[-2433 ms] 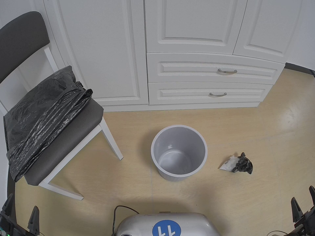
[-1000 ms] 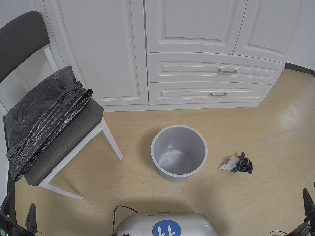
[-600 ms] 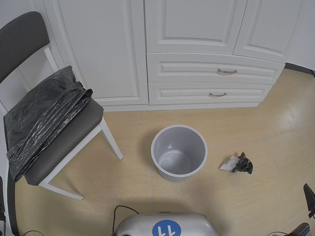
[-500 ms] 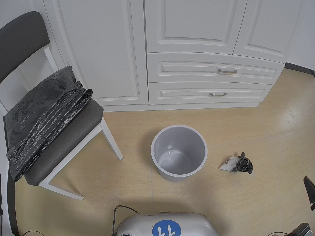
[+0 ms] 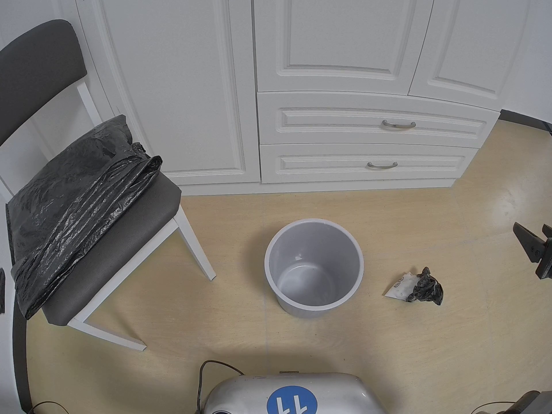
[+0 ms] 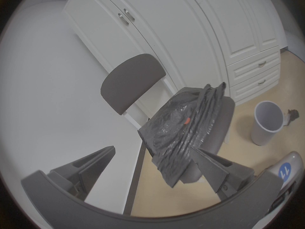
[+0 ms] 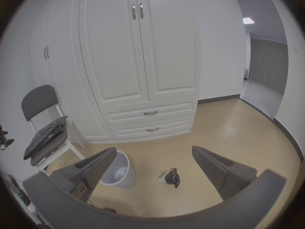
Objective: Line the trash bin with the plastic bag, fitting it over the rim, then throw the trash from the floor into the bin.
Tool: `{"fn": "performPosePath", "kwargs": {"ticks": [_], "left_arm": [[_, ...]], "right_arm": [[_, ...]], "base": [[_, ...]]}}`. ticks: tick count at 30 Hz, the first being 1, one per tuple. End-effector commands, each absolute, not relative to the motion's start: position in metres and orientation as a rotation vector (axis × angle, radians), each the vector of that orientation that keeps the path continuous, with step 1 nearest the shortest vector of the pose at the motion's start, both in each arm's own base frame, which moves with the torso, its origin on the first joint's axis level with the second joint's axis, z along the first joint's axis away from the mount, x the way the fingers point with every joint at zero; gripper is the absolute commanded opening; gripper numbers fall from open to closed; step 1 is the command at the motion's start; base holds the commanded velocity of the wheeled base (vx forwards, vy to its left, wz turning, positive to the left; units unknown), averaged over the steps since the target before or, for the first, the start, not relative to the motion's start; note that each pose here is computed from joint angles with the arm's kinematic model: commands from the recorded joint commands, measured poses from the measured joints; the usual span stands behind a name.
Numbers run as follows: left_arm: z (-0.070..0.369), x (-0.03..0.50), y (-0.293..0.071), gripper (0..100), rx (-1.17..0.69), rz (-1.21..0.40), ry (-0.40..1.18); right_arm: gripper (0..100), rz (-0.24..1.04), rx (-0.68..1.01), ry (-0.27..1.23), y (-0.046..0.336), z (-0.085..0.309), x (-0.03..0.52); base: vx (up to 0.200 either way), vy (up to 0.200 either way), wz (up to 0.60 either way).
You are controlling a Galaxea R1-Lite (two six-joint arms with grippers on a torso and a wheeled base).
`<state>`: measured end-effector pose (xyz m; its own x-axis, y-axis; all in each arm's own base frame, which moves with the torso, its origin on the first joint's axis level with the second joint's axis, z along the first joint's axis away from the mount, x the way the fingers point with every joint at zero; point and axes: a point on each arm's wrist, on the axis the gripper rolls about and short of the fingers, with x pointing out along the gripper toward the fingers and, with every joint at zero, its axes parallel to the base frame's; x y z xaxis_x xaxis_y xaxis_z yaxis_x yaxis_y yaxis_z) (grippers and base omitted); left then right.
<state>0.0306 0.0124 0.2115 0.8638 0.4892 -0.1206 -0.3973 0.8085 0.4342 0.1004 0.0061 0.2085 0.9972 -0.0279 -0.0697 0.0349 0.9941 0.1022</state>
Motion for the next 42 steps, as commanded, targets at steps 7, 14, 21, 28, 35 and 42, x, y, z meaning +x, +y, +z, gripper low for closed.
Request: {"fn": "performPosePath", "kwargs": {"ticks": [7,14,21,28,35,42], "left_arm": [[0.204,0.142,0.096,100,0.489,0.537,0.271],[0.191,0.066,0.053,100,0.444,0.426,0.301],[0.172,0.057,0.039,100,0.485,0.291,0.433],[0.154,0.068,0.043,100,0.484,0.211,0.524],[0.15,0.072,0.046,100,0.469,0.2,0.558],[0.145,0.082,0.055,100,0.473,0.242,0.591]], "right_arm": [[100,-0.049,0.091,0.113,0.009,0.205,0.117],[100,-0.031,0.066,0.125,0.011,0.201,0.114],[100,-0.039,0.028,0.175,0.013,0.189,0.115],[100,-0.036,0.015,0.245,0.013,0.175,0.118],[100,-0.03,0.013,0.258,0.014,0.173,0.12],[100,-0.027,0.006,0.293,0.014,0.167,0.124]], "base": [[0.0,0.0,0.0],[0.0,0.0,0.0],[0.0,0.0,0.0],[0.0,0.0,0.0],[0.0,0.0,0.0],[0.0,0.0,0.0]]}}
